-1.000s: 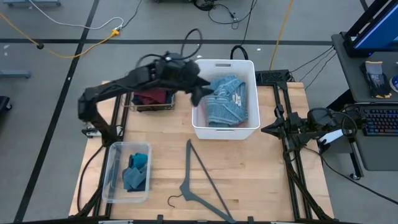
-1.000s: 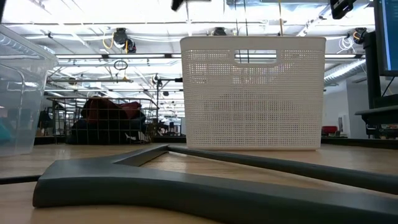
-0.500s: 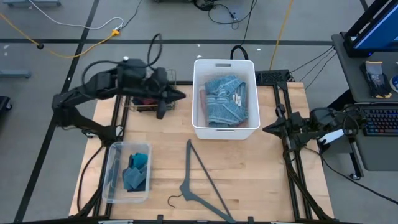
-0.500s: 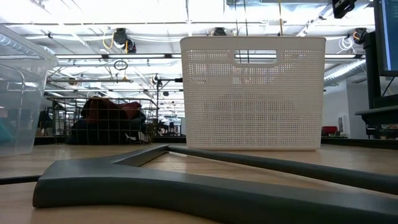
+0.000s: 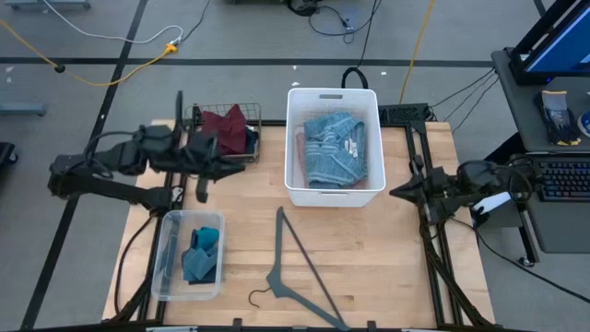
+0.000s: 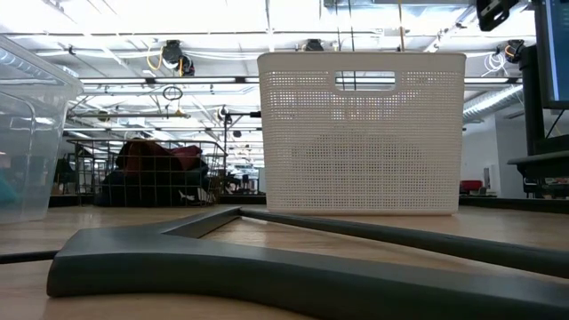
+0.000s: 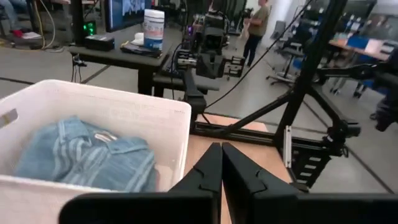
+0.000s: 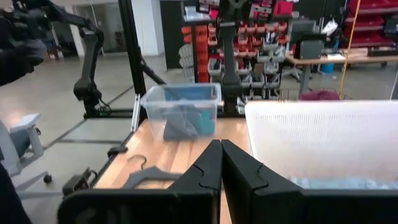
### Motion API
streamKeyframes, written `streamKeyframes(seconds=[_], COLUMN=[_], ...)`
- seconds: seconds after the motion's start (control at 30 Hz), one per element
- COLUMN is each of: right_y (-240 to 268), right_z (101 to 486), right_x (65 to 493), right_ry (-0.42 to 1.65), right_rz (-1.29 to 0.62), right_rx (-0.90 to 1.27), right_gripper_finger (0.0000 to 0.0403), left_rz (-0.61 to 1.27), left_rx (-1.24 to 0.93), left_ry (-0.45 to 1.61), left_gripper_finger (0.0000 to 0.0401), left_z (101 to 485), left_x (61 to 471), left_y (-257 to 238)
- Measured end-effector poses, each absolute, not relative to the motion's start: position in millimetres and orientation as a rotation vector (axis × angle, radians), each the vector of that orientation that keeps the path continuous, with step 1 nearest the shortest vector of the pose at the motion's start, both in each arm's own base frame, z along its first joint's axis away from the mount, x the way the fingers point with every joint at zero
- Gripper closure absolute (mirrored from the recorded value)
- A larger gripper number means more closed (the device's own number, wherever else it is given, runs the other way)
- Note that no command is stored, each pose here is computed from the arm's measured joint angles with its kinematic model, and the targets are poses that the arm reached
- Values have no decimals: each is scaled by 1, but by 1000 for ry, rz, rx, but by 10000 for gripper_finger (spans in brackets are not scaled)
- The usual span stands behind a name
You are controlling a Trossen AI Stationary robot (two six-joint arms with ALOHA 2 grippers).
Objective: Pick & Place Cloths
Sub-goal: Return to Home Position
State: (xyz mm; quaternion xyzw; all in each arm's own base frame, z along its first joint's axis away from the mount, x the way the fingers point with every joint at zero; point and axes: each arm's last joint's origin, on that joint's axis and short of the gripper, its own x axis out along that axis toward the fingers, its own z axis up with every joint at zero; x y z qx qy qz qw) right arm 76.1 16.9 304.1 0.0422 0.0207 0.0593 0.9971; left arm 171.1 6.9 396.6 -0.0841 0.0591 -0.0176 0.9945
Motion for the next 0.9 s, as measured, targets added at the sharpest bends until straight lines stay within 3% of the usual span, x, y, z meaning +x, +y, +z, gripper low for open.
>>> streamKeyframes(seconds=[0.17, 0.57, 0.9], right_y=[17, 16, 7], right_z=[300, 297, 292], right_x=[76, 74, 45], right_ry=[82, 111, 77], right_rz=[115, 110, 60], right_rx=[121, 114, 121], right_gripper_finger=[403, 403, 403], left_rz=[-47, 30, 55], left_rx=[-177, -219, -236], left_ry=[71, 6, -48], left_gripper_finger=[381, 391, 398], left_z=[368, 306, 263], left_x=[150, 105, 83], left_y=[4, 5, 4])
